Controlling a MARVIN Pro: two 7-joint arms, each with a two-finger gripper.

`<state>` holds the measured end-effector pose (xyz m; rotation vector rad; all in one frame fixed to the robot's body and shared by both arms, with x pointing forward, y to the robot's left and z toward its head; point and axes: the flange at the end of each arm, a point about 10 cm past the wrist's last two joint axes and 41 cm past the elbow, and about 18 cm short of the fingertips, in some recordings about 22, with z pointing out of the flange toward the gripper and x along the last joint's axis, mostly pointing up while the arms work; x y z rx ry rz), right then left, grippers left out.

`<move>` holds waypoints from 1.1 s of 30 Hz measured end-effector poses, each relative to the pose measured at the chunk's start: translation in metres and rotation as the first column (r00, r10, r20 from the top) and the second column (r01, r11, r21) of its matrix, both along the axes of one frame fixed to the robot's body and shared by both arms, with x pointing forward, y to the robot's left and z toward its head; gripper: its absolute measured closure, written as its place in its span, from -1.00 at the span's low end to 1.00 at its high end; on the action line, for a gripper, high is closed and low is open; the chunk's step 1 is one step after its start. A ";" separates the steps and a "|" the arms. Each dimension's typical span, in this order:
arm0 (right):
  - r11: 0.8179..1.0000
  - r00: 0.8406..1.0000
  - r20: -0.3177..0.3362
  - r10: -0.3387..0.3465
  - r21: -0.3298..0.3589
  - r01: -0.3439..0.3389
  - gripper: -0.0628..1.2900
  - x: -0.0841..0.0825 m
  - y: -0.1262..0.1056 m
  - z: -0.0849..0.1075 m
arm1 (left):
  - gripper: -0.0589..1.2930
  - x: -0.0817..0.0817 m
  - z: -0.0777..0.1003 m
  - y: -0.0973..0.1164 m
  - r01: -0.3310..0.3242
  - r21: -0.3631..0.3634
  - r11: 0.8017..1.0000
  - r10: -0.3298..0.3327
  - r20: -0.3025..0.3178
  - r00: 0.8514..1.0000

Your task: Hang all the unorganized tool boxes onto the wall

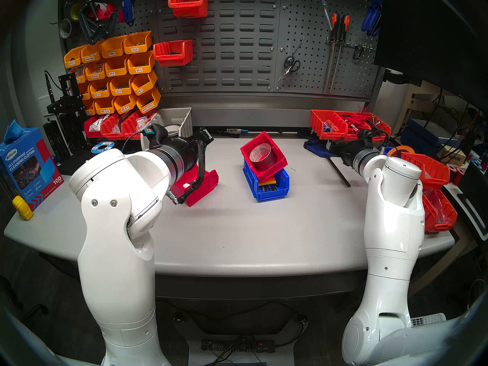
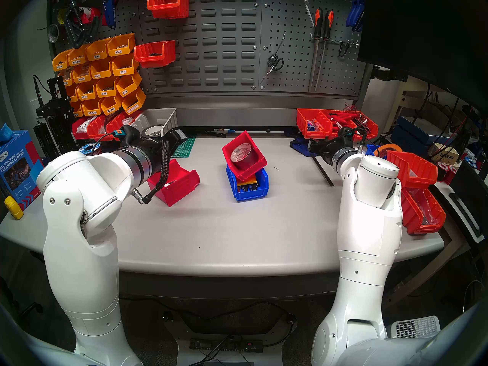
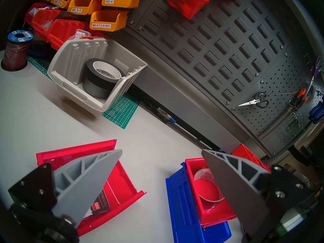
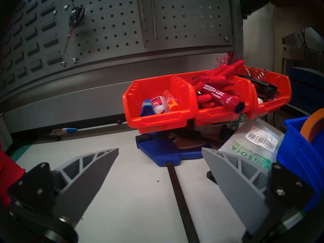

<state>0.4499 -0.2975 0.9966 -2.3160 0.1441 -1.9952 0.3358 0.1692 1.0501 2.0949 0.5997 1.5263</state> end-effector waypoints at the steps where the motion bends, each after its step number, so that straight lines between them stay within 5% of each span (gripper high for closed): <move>1: 1.000 1.000 0.013 0.019 0.003 -0.019 -0.92 -0.001 0.004 0.003 | -0.91 0.000 0.000 0.000 0.000 0.000 1.000 0.000 0.000 1.000; 7: 0.992 0.990 0.061 0.129 0.001 -0.129 -0.92 -0.012 0.023 0.015 | -0.91 0.000 0.000 0.000 0.000 0.000 1.000 0.000 0.000 1.000; 17: 0.944 0.939 0.096 0.331 -0.046 -0.328 -0.92 -0.044 0.027 0.012 | -0.91 0.000 0.000 0.000 0.000 0.000 1.000 0.000 -0.001 1.000; 33: 0.878 0.870 0.149 0.470 -0.186 -0.442 -0.92 -0.058 0.029 0.001 | -0.91 0.000 0.000 0.000 0.000 0.000 1.000 0.000 -0.001 1.000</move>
